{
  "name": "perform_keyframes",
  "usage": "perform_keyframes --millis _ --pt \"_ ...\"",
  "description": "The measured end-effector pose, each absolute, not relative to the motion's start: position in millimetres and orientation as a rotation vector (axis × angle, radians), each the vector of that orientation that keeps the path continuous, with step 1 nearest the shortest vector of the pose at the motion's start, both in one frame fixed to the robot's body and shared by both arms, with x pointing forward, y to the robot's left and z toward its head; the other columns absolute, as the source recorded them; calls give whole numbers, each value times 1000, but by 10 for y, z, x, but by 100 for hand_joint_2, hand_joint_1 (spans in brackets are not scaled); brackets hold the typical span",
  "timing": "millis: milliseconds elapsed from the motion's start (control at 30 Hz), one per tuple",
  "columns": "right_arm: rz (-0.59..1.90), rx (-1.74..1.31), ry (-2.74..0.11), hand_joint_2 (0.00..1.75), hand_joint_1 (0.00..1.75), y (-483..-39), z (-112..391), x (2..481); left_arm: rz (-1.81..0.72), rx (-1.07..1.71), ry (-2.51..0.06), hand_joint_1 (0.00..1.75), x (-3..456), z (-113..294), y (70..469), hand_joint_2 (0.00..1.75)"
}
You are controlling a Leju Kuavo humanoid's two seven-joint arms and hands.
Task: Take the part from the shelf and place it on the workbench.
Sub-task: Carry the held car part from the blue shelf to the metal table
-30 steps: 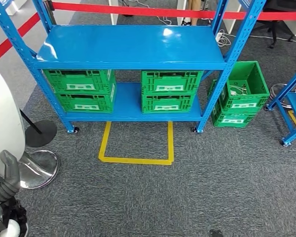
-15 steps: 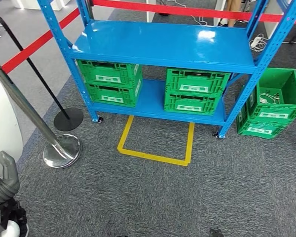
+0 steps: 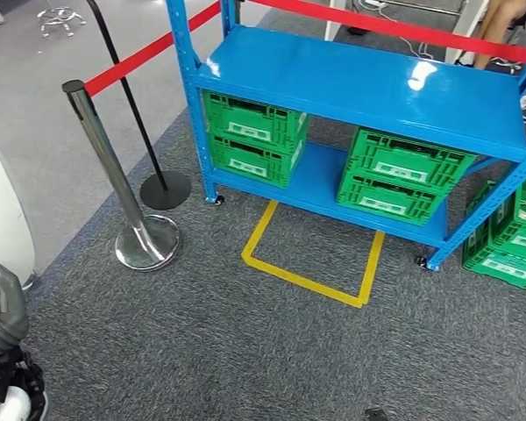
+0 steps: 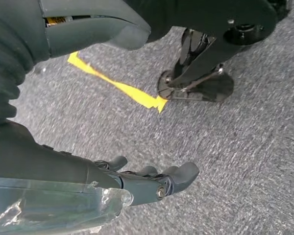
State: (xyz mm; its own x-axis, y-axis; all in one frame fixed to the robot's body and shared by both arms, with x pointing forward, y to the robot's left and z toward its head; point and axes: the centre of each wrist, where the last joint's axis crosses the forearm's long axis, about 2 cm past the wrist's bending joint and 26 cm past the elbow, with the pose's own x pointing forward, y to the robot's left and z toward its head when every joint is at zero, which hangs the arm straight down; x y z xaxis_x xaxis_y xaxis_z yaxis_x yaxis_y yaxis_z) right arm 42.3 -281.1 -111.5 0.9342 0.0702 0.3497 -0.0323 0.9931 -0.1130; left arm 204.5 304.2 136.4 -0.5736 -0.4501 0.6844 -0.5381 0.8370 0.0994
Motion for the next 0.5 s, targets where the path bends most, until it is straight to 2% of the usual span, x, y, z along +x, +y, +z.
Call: perform_keyframes --millis 500 --pt "60 -96 -410 175 0 -2793 -1115 420 143 740 -2256 175 1957 1335 3028 175"
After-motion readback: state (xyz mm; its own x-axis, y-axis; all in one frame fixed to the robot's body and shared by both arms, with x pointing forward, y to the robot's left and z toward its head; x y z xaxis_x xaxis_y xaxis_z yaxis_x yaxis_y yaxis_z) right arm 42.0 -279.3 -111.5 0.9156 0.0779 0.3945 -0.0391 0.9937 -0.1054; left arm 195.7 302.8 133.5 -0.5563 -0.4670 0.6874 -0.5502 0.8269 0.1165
